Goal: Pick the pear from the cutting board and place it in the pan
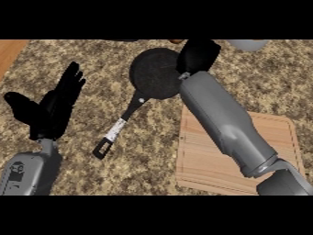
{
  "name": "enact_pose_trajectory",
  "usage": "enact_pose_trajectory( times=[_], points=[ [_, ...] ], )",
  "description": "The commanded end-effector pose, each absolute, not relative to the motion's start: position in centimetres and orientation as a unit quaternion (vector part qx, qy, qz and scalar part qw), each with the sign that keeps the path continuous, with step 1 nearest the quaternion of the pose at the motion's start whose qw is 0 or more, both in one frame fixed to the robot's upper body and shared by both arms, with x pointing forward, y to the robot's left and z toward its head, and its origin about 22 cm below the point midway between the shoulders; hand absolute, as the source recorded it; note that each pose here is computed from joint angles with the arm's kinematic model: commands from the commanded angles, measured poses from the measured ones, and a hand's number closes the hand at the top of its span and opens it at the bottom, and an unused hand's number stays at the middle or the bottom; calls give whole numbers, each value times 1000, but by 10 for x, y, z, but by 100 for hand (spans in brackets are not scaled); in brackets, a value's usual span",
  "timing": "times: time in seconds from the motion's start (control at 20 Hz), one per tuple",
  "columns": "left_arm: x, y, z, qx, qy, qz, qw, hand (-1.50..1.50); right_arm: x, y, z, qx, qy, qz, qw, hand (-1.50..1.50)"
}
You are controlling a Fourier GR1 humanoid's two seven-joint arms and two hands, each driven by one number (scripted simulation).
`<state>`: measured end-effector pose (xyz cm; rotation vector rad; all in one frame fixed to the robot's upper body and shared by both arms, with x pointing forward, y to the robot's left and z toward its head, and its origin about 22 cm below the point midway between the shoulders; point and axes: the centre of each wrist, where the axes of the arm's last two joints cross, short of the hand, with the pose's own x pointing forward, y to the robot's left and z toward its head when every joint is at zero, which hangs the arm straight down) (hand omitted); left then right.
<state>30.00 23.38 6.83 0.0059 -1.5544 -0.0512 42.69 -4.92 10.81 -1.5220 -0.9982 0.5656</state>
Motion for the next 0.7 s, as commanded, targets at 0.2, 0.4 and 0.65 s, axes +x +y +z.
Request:
enact_pose_trajectory(
  times=[0.2,0.4,0.65],
  points=[
    [299,239,69,4,-705,-24,708,0,423,-78,64,-588,-376,86,711,-150],
    [300,234,70,4,-704,-21,710,0,422,-82,56,-570,-414,68,706,-150],
    [298,249,75,10,-698,-22,715,0,419,-74,64,-549,-503,-6,667,-150]
  ],
)
